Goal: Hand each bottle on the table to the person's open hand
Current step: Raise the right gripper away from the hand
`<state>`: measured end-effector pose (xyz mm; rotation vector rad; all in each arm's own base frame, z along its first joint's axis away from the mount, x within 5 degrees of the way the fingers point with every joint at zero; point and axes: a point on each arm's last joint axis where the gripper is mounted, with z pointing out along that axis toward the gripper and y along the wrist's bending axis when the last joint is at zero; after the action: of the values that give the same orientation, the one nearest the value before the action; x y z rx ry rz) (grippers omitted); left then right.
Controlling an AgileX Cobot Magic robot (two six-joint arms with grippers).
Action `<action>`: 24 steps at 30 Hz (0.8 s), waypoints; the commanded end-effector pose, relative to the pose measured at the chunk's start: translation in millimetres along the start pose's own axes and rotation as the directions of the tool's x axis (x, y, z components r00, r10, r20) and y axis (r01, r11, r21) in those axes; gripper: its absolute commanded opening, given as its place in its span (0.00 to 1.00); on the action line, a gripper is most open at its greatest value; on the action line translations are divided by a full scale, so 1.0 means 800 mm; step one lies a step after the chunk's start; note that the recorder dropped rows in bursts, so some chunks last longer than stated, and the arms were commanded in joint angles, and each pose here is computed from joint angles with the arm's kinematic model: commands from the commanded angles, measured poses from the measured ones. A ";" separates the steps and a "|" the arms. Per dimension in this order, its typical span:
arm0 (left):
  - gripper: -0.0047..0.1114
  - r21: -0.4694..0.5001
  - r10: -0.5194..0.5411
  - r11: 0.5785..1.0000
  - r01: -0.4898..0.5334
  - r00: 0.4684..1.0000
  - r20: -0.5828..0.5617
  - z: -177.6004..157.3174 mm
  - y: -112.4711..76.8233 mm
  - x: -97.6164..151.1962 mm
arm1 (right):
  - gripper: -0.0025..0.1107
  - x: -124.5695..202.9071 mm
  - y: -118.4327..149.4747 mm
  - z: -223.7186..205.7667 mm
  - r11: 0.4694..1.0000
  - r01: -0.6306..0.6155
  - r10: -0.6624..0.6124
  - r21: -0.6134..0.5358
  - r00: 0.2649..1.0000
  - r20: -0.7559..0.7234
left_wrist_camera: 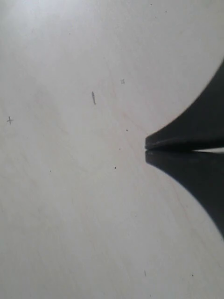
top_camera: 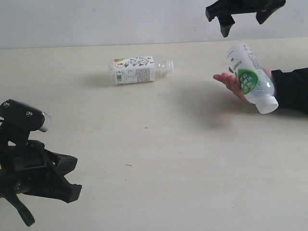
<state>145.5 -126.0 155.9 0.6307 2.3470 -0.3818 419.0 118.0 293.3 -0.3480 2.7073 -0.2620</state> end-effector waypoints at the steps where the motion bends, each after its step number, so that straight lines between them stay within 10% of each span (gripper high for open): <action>1: 0.05 -0.005 -0.004 1.000 0.004 1.000 0.016 -0.001 0.001 0.000 | 0.69 0.001 0.021 -0.045 0.997 0.071 -0.068 -0.031 0.995 0.077; 24: 0.05 -0.005 -0.004 1.000 0.004 1.000 0.016 -0.001 0.001 0.000 | 0.69 0.009 0.105 -0.092 0.900 0.368 -0.313 -0.235 0.919 0.241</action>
<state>145.5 -126.0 155.9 0.6307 2.3470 -0.3818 365.5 204.9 332.6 -0.8863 2.5107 0.0471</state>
